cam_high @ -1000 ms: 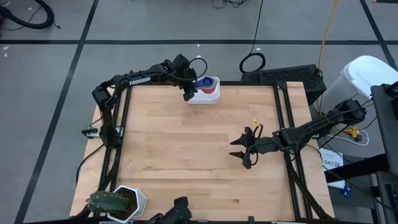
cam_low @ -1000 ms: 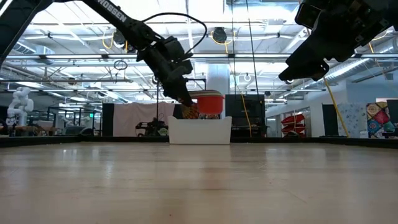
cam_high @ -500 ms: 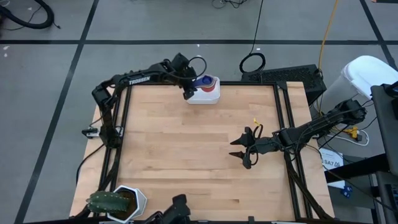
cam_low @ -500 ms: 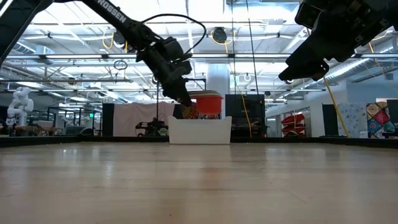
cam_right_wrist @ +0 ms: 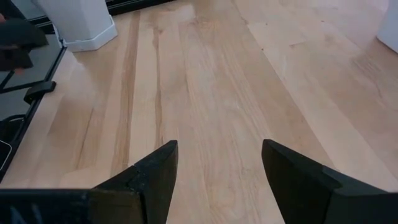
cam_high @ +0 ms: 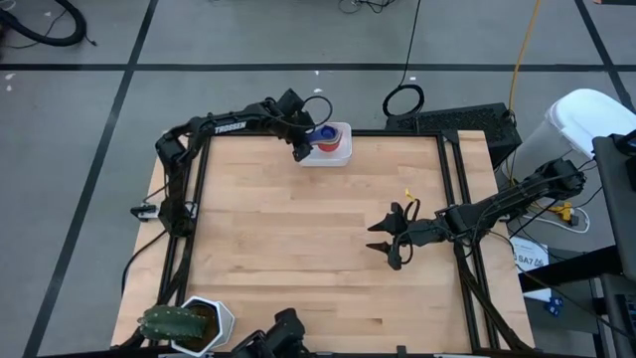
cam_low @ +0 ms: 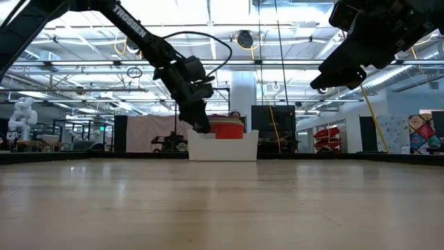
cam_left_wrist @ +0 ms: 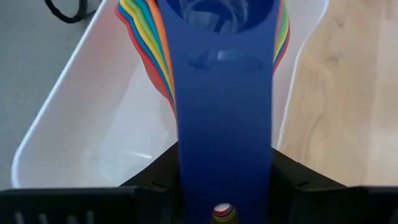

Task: Nest measuring cups in basket
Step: Put the nested measuring cups into the white bin

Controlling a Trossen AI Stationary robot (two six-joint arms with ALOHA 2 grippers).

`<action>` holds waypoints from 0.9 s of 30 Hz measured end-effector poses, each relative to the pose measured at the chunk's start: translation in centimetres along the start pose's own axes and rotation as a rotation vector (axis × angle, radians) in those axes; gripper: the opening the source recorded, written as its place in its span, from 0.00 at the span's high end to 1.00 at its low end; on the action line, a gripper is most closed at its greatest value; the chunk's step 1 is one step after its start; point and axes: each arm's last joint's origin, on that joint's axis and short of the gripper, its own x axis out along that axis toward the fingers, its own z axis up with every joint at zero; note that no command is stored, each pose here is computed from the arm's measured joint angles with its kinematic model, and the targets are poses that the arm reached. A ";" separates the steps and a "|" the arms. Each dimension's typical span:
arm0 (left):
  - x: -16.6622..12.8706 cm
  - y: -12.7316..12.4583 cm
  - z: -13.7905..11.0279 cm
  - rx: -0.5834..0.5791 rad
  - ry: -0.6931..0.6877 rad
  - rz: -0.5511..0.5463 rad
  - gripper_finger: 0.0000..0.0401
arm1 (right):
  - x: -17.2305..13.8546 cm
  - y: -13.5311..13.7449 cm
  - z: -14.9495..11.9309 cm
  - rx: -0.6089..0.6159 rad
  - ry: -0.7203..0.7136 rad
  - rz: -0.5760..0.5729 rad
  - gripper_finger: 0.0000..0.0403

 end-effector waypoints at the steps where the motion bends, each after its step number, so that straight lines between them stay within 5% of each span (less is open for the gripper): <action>1: 0.2 0.1 -0.1 -0.001 0.000 0.000 0.66 | 0.0 0.0 0.0 -0.001 0.001 0.000 0.44; 27: 2.9 0.9 -1.3 -0.021 0.050 -0.012 0.66 | 0.0 0.0 -0.1 -0.001 0.005 -0.005 0.44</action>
